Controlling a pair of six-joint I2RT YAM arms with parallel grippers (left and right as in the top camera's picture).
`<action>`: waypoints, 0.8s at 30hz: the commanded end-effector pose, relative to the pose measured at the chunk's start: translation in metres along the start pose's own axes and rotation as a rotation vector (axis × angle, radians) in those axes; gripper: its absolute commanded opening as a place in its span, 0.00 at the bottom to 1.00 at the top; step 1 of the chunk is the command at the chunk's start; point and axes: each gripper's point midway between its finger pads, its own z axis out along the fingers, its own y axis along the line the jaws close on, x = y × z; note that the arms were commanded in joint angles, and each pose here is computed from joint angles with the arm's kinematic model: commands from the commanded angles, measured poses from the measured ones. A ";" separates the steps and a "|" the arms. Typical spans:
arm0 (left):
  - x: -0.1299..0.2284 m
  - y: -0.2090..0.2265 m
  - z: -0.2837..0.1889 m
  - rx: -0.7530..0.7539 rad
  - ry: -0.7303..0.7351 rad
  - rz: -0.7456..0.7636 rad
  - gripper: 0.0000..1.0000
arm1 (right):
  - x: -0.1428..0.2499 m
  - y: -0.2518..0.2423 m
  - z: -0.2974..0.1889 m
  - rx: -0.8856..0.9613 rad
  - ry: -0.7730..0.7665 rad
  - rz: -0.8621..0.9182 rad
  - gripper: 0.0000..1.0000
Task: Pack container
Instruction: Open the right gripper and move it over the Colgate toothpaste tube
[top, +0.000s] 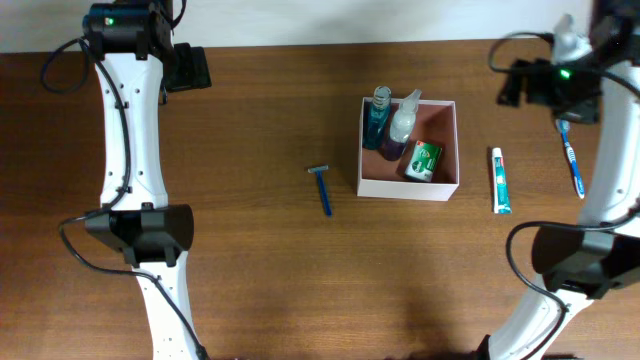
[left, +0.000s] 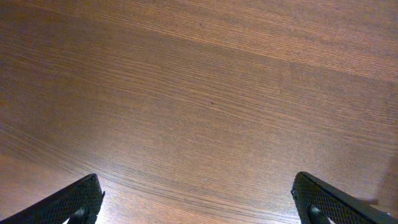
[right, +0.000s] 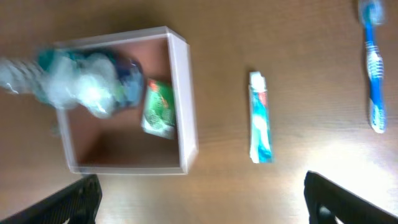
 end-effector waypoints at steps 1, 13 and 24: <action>-0.001 0.005 -0.006 -0.010 -0.014 -0.016 1.00 | 0.008 -0.013 0.010 0.005 0.051 -0.111 0.99; -0.001 0.005 -0.006 -0.010 -0.014 -0.016 0.99 | 0.056 -0.059 0.116 0.138 0.296 -0.132 0.99; -0.001 0.005 -0.006 -0.010 -0.014 -0.017 0.99 | 0.082 -0.077 0.187 0.131 0.351 -0.127 0.99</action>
